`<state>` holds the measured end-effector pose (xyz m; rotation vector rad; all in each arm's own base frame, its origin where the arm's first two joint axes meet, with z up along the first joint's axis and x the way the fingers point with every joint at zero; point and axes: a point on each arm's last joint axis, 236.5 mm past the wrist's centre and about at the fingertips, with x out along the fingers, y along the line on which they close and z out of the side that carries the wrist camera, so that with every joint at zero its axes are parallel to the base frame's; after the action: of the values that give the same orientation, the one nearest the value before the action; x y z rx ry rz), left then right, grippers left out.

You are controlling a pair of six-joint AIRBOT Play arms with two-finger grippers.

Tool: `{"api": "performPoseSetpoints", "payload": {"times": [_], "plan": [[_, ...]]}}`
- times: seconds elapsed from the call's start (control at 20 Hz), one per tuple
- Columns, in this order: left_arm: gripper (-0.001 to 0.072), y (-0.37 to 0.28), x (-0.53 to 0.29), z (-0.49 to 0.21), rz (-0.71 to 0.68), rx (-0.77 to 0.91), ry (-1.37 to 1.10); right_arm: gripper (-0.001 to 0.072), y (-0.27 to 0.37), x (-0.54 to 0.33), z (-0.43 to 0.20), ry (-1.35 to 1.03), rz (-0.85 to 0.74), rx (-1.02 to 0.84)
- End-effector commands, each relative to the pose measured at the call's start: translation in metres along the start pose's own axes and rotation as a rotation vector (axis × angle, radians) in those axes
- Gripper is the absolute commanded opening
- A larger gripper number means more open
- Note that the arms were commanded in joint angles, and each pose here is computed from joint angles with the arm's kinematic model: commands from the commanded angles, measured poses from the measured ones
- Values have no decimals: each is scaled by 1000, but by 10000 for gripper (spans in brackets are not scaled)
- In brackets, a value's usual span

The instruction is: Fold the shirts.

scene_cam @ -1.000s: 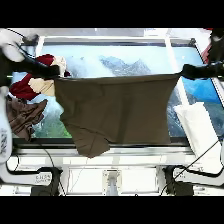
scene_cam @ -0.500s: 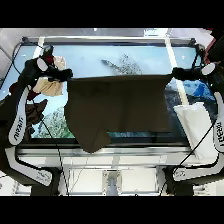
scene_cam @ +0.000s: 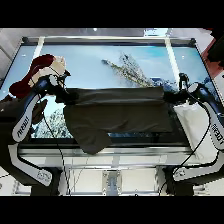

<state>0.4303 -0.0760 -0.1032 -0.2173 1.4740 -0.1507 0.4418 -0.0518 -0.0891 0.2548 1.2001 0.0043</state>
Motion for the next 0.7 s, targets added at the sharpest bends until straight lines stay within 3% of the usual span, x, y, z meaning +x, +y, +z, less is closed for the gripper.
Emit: {"api": "performPoseSetpoints", "payload": {"times": [0.0,0.05,0.1,0.15,0.2,0.25,0.45,0.65], "plan": [[13,-9,7,-6,-45,-19,12,29,-2,11,-13,13,-2,15],[15,-11,7,-6,-55,-24,9,30,-1,11,-13,13,4,21],[117,-14,7,-6,-66,-13,9,93,0,10,-15,21,8,23],[408,-16,5,-7,-75,11,15,295,1,10,-19,40,12,23],[659,-16,1,-9,-73,30,31,373,0,8,-25,68,11,16],[692,-16,-6,-12,-77,37,48,373,-3,5,-32,97,5,10],[692,-28,-76,-17,-88,134,-3,390,-45,-48,-48,149,-102,-23],[692,-33,-161,-34,-59,184,-202,394,-93,-136,-42,13,-206,70]]}}
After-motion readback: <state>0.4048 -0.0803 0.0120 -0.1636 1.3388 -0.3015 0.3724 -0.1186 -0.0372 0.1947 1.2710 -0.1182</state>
